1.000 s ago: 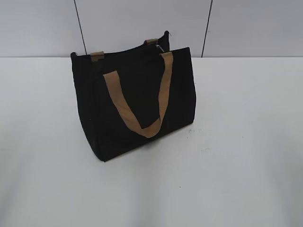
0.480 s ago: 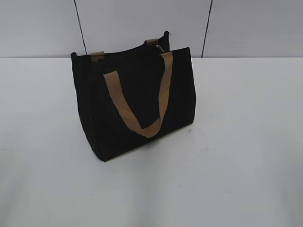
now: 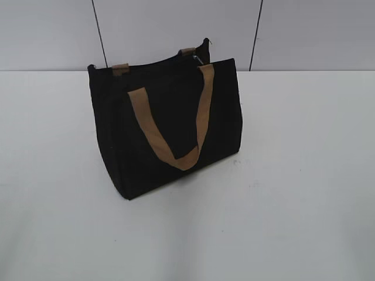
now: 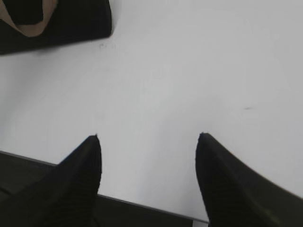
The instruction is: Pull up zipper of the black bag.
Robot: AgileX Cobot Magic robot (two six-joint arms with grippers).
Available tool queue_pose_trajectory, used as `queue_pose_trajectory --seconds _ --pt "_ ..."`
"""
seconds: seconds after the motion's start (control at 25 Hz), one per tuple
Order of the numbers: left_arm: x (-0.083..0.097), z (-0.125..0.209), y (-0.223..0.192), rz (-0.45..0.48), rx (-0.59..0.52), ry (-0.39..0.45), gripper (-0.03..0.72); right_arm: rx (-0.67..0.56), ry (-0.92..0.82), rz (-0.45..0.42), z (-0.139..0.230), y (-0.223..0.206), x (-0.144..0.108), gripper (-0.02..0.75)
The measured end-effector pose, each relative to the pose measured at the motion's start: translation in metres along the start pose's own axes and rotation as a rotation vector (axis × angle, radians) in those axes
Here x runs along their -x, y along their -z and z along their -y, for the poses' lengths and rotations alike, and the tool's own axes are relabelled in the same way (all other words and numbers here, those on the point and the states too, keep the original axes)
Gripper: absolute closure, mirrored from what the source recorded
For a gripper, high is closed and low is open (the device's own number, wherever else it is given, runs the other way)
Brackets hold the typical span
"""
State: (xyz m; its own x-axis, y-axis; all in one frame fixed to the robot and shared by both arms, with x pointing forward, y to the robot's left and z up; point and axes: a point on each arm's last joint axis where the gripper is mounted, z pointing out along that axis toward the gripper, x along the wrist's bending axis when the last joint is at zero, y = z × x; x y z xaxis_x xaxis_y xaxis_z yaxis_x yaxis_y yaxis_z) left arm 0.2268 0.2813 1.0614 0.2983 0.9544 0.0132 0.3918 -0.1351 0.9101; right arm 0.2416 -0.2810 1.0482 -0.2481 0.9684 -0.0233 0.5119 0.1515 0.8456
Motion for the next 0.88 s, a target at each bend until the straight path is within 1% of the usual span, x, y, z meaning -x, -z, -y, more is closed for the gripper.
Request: queue_pose_trajectory --seconds 0.12,0.88 --pt "0.0002 0.0004 0.0006 0.0 0.002 -0.001 0.238 0.06 0.012 0.008 0.005 0.0077 -0.0024 0.251" --pt "0.0002 0.0004 0.0007 -0.001 0.004 -0.001 0.251 0.069 0.003 -0.012 0.0053 0.0082 -0.0045 0.251"
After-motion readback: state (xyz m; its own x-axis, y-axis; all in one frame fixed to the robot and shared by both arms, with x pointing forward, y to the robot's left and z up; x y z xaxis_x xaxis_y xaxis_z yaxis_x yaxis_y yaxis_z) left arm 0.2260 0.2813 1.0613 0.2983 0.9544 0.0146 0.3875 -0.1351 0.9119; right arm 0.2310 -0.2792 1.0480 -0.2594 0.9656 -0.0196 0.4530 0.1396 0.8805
